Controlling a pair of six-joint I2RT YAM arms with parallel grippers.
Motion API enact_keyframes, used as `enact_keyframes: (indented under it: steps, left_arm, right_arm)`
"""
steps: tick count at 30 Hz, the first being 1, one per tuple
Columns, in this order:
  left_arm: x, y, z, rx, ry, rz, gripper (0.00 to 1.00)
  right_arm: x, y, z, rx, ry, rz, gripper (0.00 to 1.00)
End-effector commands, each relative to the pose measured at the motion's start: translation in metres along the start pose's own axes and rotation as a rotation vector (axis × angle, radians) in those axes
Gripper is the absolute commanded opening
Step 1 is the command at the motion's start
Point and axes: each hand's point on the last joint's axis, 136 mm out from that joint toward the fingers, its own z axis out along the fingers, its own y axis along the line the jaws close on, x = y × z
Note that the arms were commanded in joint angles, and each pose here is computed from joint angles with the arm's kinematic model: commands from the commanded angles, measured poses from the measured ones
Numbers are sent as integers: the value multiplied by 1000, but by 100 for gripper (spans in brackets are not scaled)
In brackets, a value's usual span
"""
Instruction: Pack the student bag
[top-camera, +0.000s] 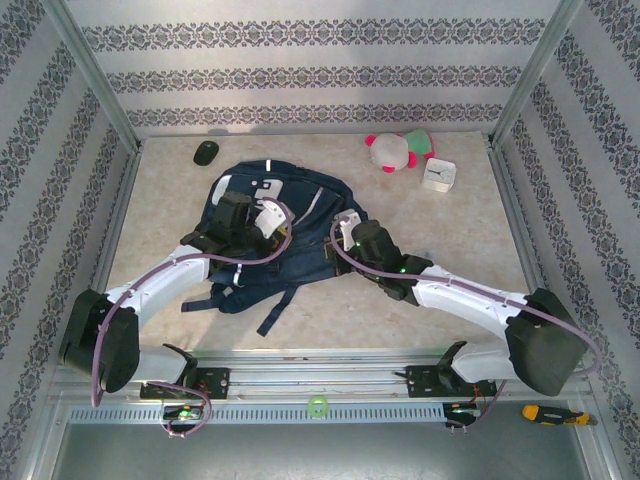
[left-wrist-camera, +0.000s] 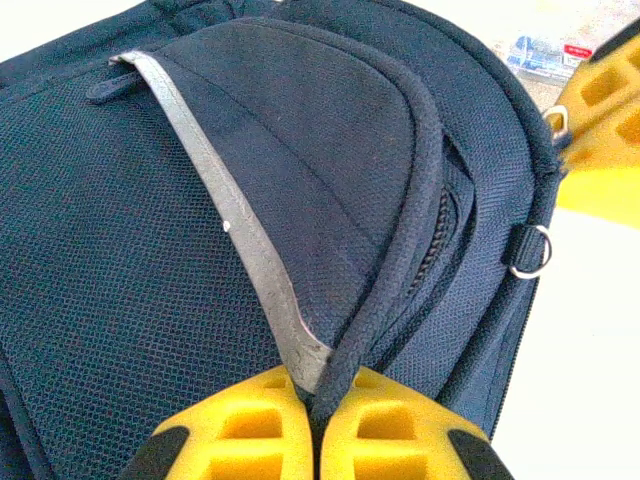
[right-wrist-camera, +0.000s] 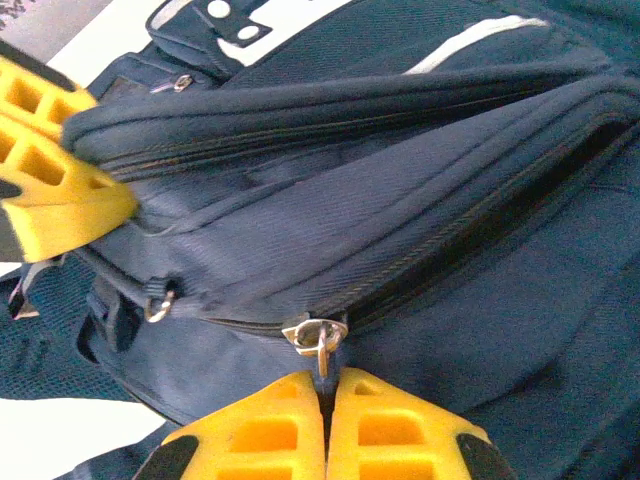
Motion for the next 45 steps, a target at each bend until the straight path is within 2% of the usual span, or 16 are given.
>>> enact_keyframes:
  steps: [1, 6, 10, 14, 15, 16, 18, 20, 21, 25, 29, 37, 40, 45]
  left_arm:
    - [22, 18, -11, -85, 104, -8, 0]
    - [39, 4, -15, -15, 160, 116, 0]
    - [68, -10, -19, 58, 238, 259, 0]
    - [83, -8, -24, 52, 307, 308, 0]
    - [84, -6, -25, 44, 322, 303, 2]
    - [82, -5, -27, 31, 322, 287, 10]
    - [64, 0, -29, -21, 258, 183, 29]
    - [42, 2, -33, -66, 164, 9, 52]
    - [37, 4, -34, -89, 133, -84, 55]
    - [35, 21, -48, -242, 50, -517, 57]
    - [63, 46, -81, -500, 21, -767, 55]
    - [124, 56, -109, -692, -41, -1003, 50]
    - [135, 61, -100, -657, -89, -1087, 47]
    - [136, 83, -83, -625, -179, -1114, 46]
  right_arm:
    - [4, -19, -10, 57, 17, 8, 0]
    - [16, -26, -14, 17, 68, -34, 0]
    - [23, -17, -16, -81, 110, -80, 0]
    - [34, -12, -19, -130, 157, -131, 0]
    - [37, -11, -18, -136, 170, -135, 0]
    - [40, -9, -17, -152, 186, -138, 0]
    - [45, 0, -16, -198, 208, -143, 0]
    - [50, 8, -14, -223, 226, -148, 0]
    - [52, 9, -12, -223, 235, -145, 0]
    - [69, 15, -7, -230, 281, -136, 0]
    - [76, 29, -8, -258, 298, -144, 0]
    - [79, 66, -10, -311, 282, -172, 0]
    - [79, 77, -11, -326, 273, -172, 0]
    - [78, 100, -11, -367, 258, -174, 0]
